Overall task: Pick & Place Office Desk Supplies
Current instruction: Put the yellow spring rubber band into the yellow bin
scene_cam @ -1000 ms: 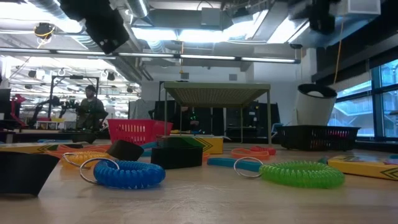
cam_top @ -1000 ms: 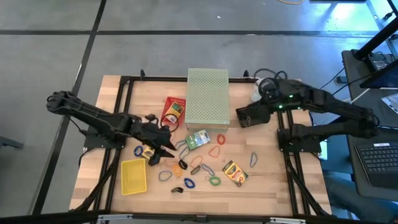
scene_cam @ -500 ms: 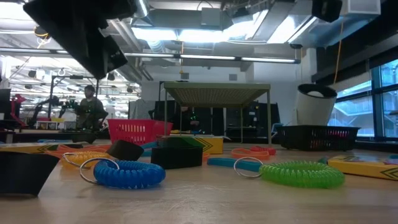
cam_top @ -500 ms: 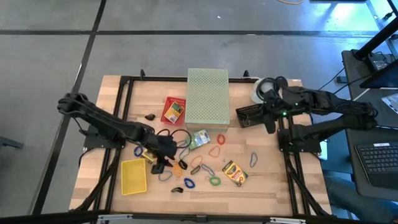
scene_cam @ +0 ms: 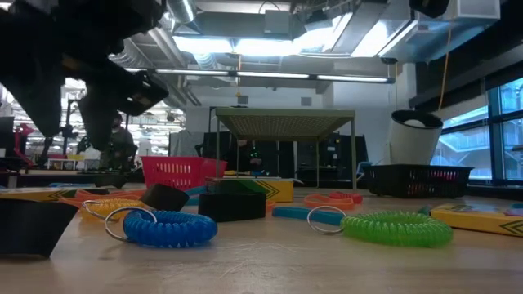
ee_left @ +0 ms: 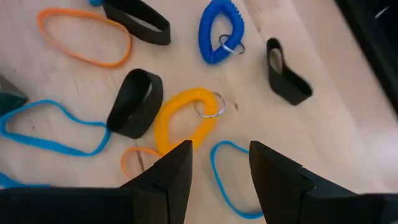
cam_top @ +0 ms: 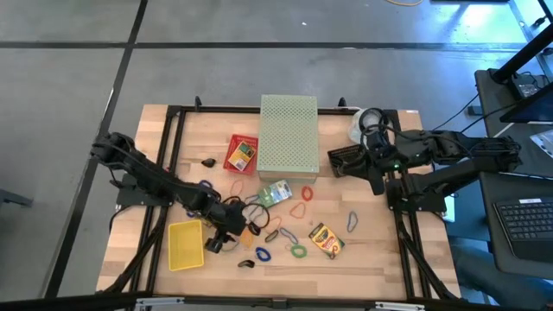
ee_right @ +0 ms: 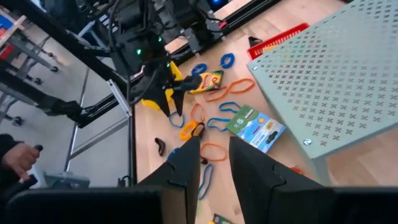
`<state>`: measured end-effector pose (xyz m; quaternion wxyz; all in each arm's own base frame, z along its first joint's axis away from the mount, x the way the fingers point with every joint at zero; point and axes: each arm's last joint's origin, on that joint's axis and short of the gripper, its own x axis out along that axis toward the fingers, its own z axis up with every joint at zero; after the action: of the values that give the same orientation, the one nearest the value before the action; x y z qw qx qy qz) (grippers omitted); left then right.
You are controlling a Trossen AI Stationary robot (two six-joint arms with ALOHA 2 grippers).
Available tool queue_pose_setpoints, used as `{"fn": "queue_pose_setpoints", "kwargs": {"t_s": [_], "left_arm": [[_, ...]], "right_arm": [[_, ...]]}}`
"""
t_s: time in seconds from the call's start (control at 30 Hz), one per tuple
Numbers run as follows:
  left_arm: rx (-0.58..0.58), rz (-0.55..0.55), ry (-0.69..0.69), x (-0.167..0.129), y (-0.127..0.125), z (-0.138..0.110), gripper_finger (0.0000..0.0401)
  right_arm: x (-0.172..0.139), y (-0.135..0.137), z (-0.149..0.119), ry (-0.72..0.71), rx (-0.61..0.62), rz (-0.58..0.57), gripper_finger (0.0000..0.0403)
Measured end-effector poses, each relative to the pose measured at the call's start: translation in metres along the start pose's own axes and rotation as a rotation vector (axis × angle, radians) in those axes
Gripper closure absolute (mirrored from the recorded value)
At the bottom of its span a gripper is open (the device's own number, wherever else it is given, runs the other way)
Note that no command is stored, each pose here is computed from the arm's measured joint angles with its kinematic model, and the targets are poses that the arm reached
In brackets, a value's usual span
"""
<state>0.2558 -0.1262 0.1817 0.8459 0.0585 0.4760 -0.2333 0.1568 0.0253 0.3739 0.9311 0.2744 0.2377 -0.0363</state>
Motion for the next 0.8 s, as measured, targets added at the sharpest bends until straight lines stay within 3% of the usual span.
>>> {"fn": "queue_pose_setpoints", "kwargs": {"t_s": [0.8], "left_arm": [[0.109,0.037,0.142,0.063,0.005,0.013,0.0256]], "right_arm": [[-0.001,0.006,-0.004,-0.002,0.037,0.002,0.0317]]}}
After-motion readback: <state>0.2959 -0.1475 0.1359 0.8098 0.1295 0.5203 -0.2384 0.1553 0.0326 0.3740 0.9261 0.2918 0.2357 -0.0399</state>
